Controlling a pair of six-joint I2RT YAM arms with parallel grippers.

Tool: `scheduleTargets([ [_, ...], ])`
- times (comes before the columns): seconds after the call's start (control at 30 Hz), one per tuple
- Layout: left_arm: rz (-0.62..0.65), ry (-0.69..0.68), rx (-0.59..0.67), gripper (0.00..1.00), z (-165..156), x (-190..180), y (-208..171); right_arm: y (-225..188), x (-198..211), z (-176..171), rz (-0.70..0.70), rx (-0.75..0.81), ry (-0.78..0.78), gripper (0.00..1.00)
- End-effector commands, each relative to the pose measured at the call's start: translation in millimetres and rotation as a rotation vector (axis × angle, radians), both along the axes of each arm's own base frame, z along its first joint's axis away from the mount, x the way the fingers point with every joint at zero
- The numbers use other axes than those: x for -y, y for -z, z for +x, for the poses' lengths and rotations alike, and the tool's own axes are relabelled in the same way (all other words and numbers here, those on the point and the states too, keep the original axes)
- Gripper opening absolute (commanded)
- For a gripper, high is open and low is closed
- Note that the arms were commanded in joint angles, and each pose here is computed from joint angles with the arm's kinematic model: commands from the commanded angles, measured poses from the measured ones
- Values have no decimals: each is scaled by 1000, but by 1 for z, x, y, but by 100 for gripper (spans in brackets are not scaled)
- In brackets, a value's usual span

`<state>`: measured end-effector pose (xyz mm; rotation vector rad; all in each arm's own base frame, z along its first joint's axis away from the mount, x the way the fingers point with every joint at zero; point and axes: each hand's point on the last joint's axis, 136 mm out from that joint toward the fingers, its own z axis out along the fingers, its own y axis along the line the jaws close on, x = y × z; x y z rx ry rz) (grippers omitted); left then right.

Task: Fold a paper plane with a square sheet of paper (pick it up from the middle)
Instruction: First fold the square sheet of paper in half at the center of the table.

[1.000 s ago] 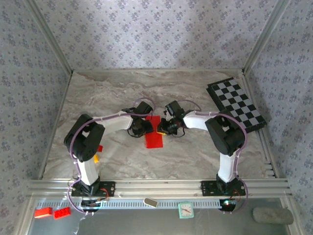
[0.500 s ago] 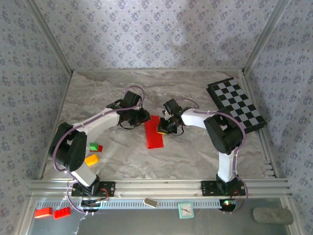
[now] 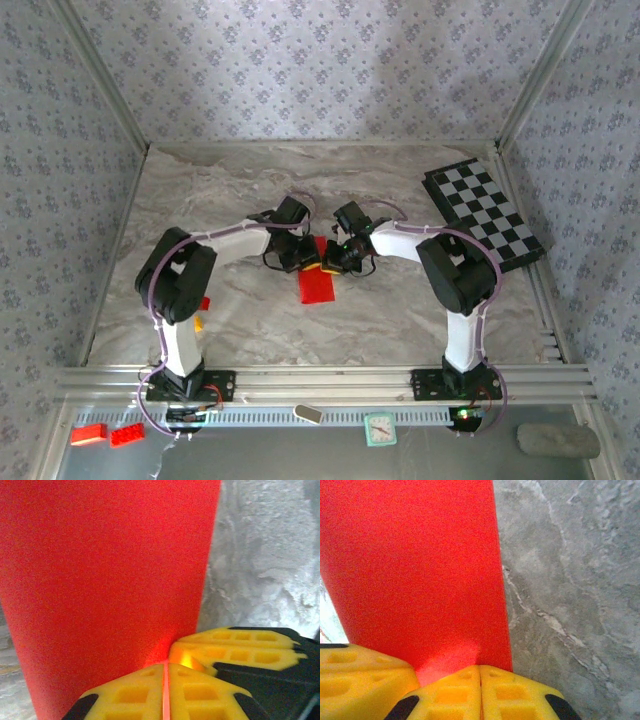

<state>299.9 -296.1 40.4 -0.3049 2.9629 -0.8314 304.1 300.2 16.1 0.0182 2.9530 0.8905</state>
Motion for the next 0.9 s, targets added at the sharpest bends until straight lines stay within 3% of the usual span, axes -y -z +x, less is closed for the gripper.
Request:
scheduleTargets([
  [0.0, 58, -5, -21, 11, -2, -7, 6, 62, 44, -32, -248, -124, 22, 9],
  [0.47, 206, 21, -42, 10, -11, -36, 33, 69, 55, -39, -335, -140, 0, 8],
  [0.87, 288, 14, -40, 11, -19, -97, 33, 82, 78, -48, -439, -157, -35, 8],
])
